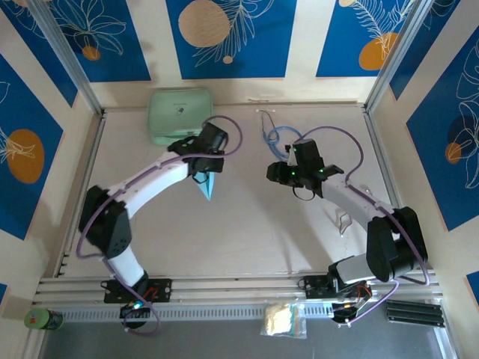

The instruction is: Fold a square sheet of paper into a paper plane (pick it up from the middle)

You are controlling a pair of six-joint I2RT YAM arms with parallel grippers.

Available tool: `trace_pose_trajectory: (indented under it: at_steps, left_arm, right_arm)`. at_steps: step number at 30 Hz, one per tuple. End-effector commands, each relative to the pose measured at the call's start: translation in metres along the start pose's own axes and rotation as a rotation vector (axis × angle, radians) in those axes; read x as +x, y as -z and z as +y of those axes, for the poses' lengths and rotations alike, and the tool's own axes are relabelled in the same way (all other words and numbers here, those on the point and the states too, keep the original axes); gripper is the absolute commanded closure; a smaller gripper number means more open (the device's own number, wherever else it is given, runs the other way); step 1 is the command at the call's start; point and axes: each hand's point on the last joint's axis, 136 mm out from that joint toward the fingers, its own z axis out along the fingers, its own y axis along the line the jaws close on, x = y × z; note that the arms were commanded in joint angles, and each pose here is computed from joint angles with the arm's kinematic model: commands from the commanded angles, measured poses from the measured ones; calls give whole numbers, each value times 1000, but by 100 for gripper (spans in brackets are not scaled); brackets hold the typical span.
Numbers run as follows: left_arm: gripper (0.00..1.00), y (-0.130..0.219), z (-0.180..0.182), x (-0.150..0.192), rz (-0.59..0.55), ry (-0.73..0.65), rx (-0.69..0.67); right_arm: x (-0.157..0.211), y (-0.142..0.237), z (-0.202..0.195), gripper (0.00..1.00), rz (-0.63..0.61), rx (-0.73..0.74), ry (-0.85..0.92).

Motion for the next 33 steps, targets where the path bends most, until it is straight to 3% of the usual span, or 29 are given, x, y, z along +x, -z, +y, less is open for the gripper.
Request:
trace_pose_trajectory:
  at_steps: [1,15,22,33]
  left_arm:
    - [91,-11,38,23,126,-248,-344]
    - [90,-88,10,39,186,-408,-547]
    - [82,-106,-12,57,218,-347,-464]
    - [72,-100,-45,66,248,-246,-286]
  right_arm:
    - [-5,13,-16,52,-52,57,-40]
    - [1,21,-39,52,-64,88,-127]
    - [3,18,-42,52,-50,85,-148]
    - [5,11,-41,52,-23,68,-170]
